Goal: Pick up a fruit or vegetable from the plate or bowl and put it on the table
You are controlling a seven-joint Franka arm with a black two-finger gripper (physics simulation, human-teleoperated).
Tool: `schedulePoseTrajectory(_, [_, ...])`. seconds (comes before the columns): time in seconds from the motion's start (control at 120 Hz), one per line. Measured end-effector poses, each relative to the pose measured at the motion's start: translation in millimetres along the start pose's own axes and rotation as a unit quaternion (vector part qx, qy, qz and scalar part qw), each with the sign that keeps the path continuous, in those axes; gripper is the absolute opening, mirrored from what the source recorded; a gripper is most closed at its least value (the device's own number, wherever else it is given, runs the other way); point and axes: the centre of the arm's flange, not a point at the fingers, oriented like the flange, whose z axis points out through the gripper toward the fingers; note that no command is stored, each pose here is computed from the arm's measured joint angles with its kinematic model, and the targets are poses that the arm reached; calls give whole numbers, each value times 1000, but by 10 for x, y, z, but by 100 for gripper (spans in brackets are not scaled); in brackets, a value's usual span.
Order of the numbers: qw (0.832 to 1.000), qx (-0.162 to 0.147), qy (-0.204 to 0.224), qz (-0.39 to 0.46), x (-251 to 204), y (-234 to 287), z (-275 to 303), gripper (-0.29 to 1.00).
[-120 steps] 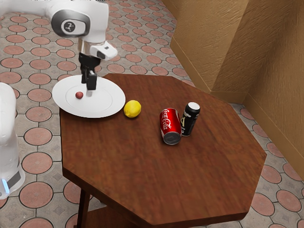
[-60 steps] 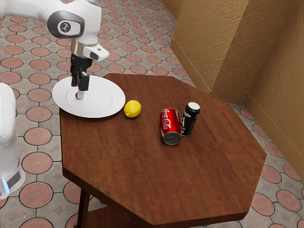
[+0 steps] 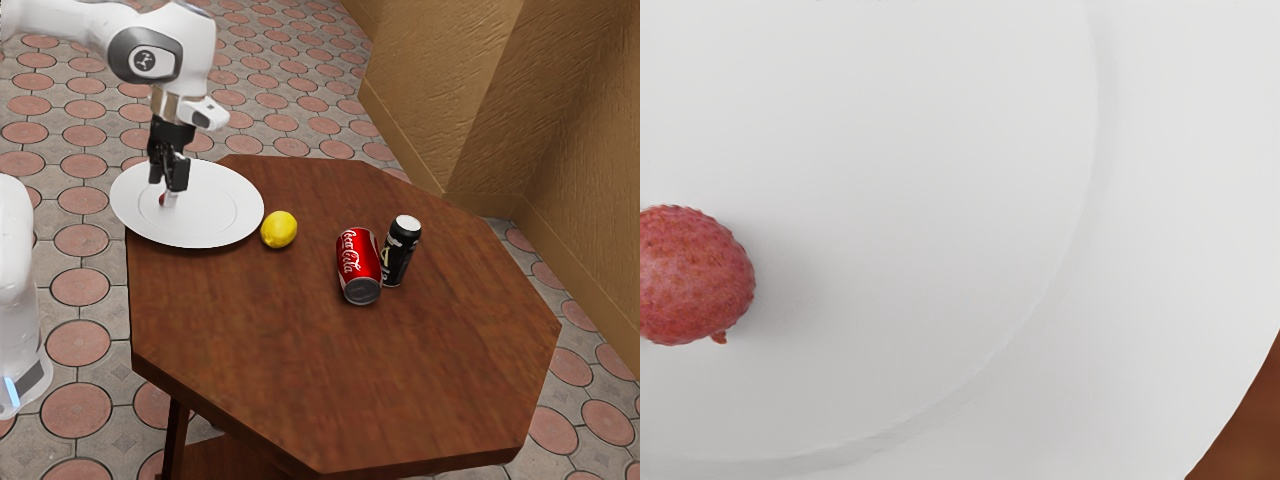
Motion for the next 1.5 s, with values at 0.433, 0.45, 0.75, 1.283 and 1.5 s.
schedulePoseTrajectory(0.433, [1000,13,4,-21,158,-230,133,70])
schedulePoseTrajectory(0.45, [1000,12,4,-23,160,-251,143,70])
schedulePoseTrajectory(0.75, [999,9,8,-36,183,-488,220,70])
schedulePoseTrajectory(1.283, [1000,5,6,-29,191,-508,318,70])
schedulePoseTrajectory(1.5, [999,15,6,-31,185,-564,323,70])
